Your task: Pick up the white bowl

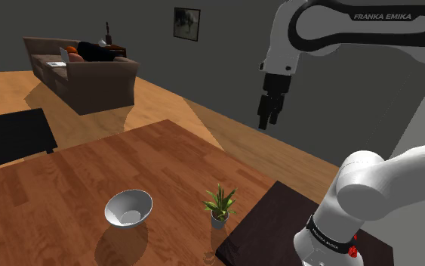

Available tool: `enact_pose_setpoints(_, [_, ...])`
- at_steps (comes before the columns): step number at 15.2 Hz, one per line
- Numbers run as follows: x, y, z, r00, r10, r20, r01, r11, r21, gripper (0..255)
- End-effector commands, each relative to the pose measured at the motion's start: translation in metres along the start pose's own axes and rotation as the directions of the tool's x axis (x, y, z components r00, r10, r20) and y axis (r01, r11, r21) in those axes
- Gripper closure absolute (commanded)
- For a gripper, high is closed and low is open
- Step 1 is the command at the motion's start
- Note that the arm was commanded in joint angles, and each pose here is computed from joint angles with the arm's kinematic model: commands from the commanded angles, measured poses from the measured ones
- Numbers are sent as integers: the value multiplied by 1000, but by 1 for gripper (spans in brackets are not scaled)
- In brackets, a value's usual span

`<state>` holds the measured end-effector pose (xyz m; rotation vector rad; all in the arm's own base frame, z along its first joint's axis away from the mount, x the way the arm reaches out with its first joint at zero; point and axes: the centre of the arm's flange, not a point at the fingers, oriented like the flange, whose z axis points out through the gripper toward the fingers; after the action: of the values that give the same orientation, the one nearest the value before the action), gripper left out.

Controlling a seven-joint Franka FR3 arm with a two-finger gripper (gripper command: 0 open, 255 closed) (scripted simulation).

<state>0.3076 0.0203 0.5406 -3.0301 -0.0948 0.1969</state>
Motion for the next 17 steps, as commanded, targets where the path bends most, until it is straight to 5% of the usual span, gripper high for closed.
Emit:
enact_pose_setpoints(1, [0,0,0,1000,0,0,0,1000,0,0])
enact_pose_setpoints(17, [139,-92,122,995,-79,-57,77,997,-29,0])
